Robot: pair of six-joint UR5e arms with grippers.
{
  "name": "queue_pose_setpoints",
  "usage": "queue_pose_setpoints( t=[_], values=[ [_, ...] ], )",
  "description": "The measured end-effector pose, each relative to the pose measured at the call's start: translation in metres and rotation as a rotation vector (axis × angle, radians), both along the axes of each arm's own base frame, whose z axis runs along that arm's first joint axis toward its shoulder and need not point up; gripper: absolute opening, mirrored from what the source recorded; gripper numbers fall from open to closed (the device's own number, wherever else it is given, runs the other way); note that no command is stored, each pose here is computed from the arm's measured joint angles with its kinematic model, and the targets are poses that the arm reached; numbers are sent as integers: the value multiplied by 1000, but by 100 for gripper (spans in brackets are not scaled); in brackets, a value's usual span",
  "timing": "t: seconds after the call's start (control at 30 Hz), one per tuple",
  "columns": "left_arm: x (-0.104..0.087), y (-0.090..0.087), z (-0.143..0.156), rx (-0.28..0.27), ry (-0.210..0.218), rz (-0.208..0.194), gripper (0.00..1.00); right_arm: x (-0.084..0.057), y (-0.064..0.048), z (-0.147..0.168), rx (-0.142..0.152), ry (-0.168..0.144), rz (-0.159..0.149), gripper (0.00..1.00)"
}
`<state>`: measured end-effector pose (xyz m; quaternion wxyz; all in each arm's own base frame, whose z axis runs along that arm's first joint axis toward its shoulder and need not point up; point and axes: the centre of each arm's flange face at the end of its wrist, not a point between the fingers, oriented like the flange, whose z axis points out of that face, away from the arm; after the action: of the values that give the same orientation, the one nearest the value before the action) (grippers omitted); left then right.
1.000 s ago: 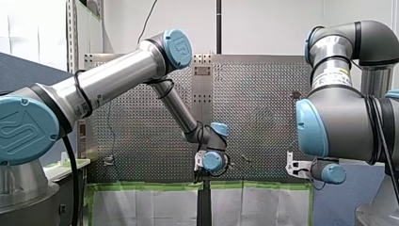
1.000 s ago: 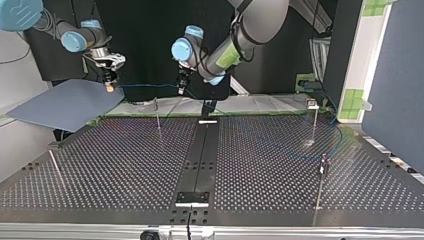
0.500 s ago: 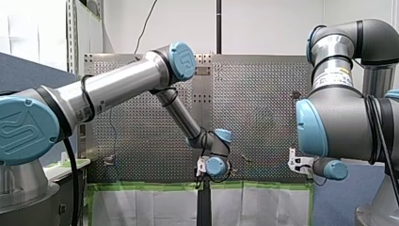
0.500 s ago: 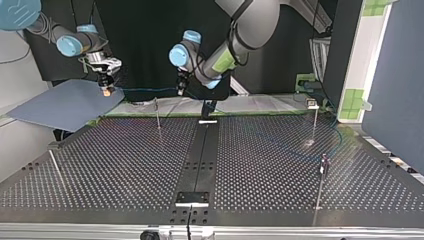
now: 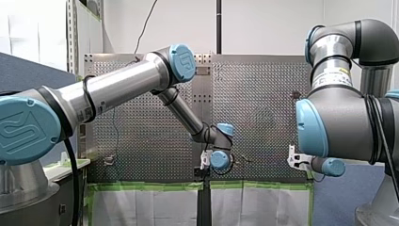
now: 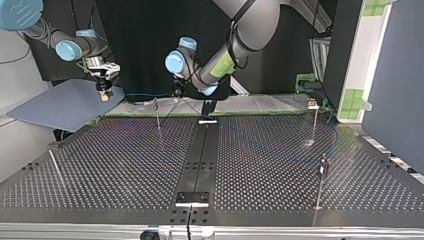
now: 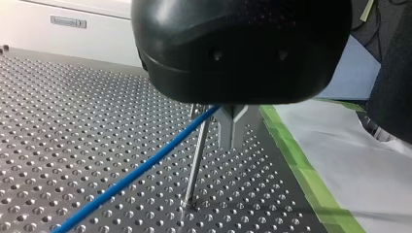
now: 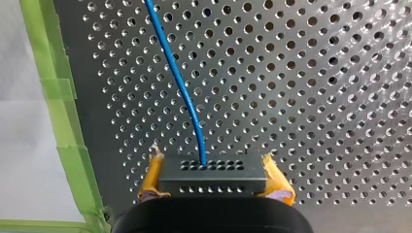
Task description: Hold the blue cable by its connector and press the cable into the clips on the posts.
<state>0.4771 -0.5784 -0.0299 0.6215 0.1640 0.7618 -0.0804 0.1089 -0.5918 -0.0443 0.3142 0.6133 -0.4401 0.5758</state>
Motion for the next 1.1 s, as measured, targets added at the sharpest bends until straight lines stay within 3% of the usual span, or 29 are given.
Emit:
queue_pose_setpoints(
  t=[0.37,0.53,0.83,1.1],
  values=[
    [10,5,2,-4,-3,14,0,0,-9,5,-8,3,-9,0],
    [17,2,3,-17,-5,-2,0,3,-13,7,-13,1,-4,0],
    [25,-2,-22,1,38,-16,0,8,-17,9,-16,-14,4,0],
    [39,-5,-16,4,37,-9,0,7,-20,11,-20,-9,-8,0]
  ],
)
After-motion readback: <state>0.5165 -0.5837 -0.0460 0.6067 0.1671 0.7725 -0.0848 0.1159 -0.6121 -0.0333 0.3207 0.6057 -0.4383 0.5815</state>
